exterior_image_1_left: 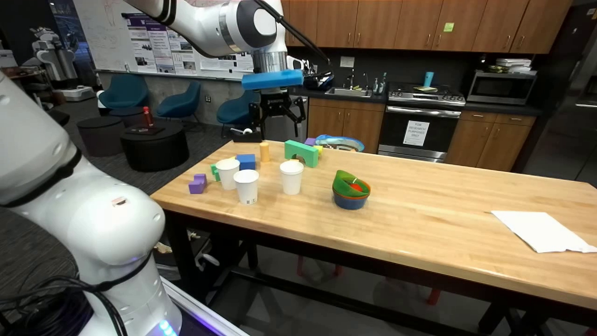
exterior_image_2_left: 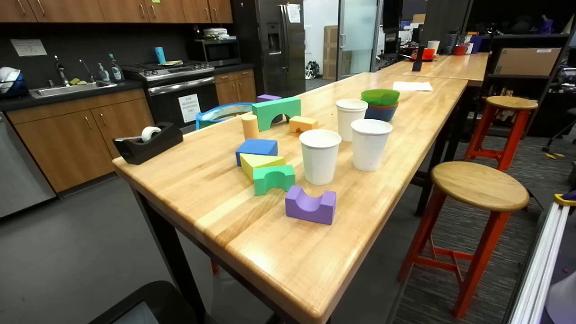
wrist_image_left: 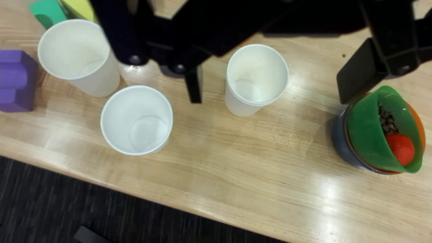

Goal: Stack up the paper cups

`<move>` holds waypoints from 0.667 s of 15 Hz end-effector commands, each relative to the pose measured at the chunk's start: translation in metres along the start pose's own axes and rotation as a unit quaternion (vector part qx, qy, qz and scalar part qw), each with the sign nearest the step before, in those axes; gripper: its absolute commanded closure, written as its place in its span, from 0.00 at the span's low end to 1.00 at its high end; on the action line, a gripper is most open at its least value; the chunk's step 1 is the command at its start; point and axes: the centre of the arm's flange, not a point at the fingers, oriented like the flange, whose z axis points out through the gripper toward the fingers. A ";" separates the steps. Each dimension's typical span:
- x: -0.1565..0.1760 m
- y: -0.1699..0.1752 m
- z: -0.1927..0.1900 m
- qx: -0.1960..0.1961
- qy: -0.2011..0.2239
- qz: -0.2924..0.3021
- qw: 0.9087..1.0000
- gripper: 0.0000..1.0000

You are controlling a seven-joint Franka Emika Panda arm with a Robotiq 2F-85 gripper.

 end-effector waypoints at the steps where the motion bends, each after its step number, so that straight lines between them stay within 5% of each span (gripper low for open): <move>1: 0.000 -0.001 0.002 0.001 -0.001 -0.002 1.000 0.00; 6: 0.000 -0.001 0.003 0.001 -0.003 -0.002 1.000 0.00; 10: 0.009 -0.009 0.021 0.055 0.050 -0.081 0.994 0.00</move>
